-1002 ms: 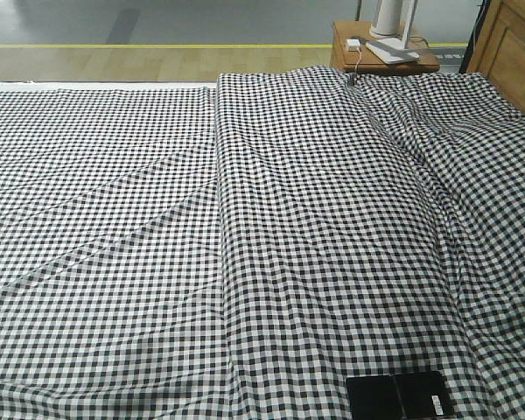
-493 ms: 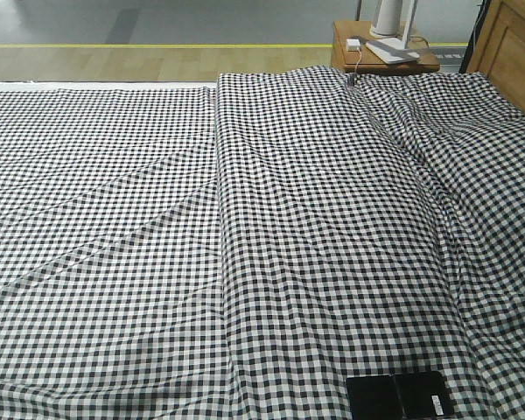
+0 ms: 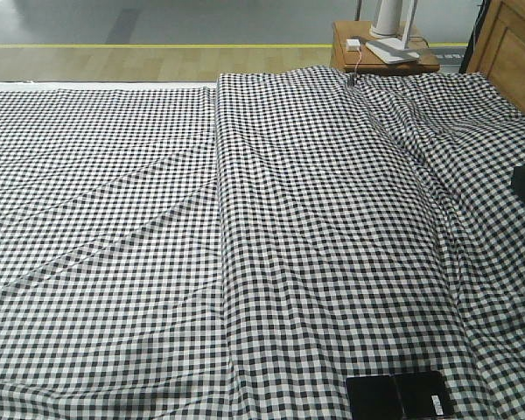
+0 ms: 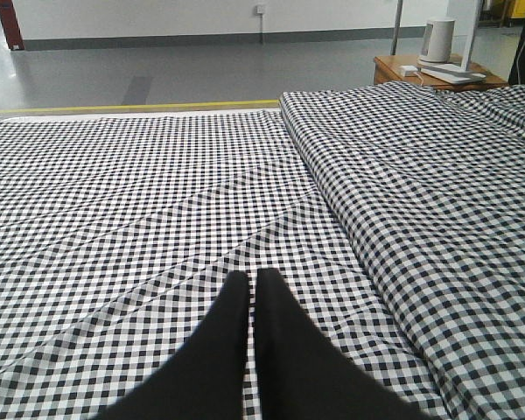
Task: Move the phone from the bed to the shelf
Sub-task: 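Lower the right gripper toward the black phone on the sheet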
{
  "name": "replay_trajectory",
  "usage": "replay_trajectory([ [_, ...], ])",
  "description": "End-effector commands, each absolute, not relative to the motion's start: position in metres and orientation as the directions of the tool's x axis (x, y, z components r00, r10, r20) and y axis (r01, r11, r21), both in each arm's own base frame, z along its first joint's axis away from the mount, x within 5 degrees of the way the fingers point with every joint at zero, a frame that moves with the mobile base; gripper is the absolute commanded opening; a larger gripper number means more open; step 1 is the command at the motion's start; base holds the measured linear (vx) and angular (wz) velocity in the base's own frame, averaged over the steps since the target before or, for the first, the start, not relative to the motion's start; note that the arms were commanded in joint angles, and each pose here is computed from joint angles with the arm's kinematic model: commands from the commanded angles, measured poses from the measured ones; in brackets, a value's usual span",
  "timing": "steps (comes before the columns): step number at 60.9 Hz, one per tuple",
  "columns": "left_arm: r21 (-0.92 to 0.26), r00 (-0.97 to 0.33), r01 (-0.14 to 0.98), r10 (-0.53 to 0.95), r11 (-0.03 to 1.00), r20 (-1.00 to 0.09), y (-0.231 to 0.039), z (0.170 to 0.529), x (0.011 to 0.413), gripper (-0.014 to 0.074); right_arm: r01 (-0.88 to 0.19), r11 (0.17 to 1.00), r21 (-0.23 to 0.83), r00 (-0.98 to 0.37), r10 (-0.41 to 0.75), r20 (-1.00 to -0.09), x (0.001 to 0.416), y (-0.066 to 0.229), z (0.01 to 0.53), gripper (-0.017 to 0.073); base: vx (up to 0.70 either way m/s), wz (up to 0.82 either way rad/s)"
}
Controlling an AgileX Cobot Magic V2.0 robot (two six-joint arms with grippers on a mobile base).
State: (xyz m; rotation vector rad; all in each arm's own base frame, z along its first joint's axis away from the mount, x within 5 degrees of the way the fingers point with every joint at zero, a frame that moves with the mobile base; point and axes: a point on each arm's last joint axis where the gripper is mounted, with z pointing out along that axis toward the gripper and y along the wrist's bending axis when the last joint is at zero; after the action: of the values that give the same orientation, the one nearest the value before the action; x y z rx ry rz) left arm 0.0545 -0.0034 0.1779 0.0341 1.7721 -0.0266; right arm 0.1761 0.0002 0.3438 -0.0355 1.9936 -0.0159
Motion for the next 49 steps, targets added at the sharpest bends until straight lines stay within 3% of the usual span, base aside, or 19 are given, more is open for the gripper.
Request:
replay_trajectory([
  [1,-0.011,-0.125,0.033,-0.007,0.999,-0.992,-0.003,0.184,0.055,0.0001,-0.010,0.999,-0.040,-0.311,-0.041,-0.949,0.178,-0.001,0.362,0.0715,0.00,0.00],
  [33,-0.011,-0.125,0.033,-0.007,0.999,-0.992,-0.003,0.184,0.055,0.0001,0.000,1.000,-0.008,-0.316,-0.008,-0.949,0.178,-0.001,0.362,0.0589,0.00,0.00],
  [49,-0.011,-0.125,0.033,-0.007,0.999,-0.992,-0.003,0.184,0.055,0.0001,0.034,0.998,0.050,-0.488,0.060,-0.871,0.191,-0.002,0.372,0.0589,0.00,0.00],
])
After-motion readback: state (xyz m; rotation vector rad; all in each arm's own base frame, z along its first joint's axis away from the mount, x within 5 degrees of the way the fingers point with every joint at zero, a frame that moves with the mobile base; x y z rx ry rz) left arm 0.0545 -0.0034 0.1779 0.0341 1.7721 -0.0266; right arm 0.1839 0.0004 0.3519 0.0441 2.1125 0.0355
